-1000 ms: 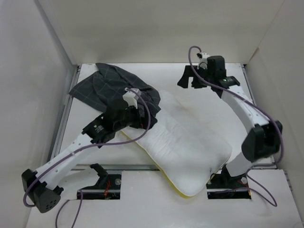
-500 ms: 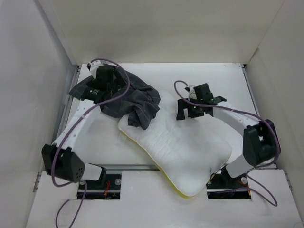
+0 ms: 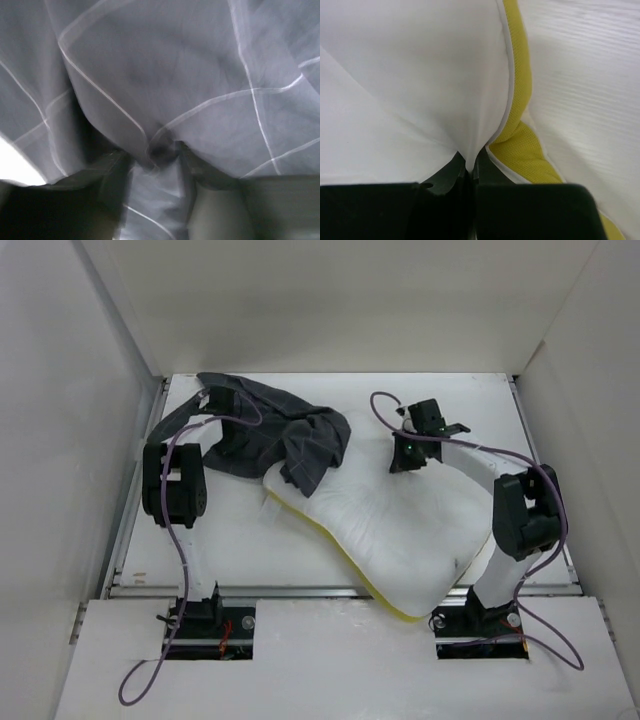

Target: Put the pillow into the pillowcase

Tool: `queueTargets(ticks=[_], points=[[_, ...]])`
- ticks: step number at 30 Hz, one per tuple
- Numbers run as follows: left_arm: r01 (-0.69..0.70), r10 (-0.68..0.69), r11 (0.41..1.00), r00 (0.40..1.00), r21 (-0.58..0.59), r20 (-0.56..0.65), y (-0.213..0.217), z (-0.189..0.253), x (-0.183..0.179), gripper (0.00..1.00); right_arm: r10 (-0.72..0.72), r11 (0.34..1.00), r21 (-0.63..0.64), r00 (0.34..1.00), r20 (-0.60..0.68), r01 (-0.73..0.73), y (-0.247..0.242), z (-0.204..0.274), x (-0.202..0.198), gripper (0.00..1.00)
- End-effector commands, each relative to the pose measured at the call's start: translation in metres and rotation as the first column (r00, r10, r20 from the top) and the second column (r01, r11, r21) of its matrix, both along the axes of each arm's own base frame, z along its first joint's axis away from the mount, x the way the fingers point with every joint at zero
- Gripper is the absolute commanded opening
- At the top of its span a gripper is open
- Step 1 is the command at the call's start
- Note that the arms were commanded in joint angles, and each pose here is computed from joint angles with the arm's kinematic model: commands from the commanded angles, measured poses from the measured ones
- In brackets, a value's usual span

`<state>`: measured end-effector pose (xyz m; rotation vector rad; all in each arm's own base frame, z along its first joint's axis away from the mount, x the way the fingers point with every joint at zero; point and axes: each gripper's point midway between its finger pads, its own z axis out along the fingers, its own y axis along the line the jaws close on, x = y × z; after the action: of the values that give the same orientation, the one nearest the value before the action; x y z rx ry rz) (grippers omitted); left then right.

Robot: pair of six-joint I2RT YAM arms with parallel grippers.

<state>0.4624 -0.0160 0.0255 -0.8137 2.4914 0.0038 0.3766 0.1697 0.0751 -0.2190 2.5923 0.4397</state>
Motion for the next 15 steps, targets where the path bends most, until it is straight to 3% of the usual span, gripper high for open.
queueTargets(ticks=[1,2,3,8,11,12,13,14,15], points=[[0.040,-0.041,0.997,0.999,-0.072,-0.005,-0.016,-0.007,0.013,0.33,-0.213,0.964,-0.133,0.968,0.131,0.230,-0.061,0.035,0.034,0.00],[0.005,-0.007,0.998,0.999,-0.057,-0.038,-0.007,-0.017,0.010,0.10,-0.314,0.931,-0.140,0.936,0.158,0.336,-0.083,0.046,0.042,0.00],[0.005,-0.007,0.998,0.999,-0.057,-0.039,-0.007,-0.017,0.010,0.01,-0.315,0.931,-0.140,0.936,0.159,0.337,-0.084,0.046,0.042,0.00],[-0.039,0.036,0.998,0.997,-0.052,-0.069,0.008,-0.024,-0.006,0.00,-0.653,0.733,-0.114,0.741,0.156,0.670,-0.199,0.070,0.067,0.00],[-0.039,0.037,0.998,0.999,-0.049,-0.040,0.013,-0.012,-0.005,0.00,-0.718,0.665,-0.071,0.662,0.214,0.744,-0.237,0.095,0.090,0.00],[-0.025,0.023,0.998,0.999,-0.056,-0.041,0.011,-0.012,-0.005,0.00,-0.712,0.669,-0.062,0.662,0.233,0.741,-0.238,0.103,0.096,0.00],[-0.012,0.010,0.998,1.000,-0.062,-0.026,0.009,-0.001,-0.005,0.00,-0.684,0.695,-0.065,0.686,0.247,0.716,-0.237,0.108,0.101,0.06],[-0.007,0.005,0.997,1.000,-0.071,-0.024,0.007,0.001,-0.009,0.00,-0.647,0.739,-0.023,0.719,0.256,0.673,-0.227,0.118,0.110,0.28],[0.007,-0.007,0.997,1.000,-0.076,-0.008,0.006,0.009,-0.008,0.00,-0.602,0.778,0.011,0.740,0.298,0.628,-0.217,0.134,0.121,0.44]])
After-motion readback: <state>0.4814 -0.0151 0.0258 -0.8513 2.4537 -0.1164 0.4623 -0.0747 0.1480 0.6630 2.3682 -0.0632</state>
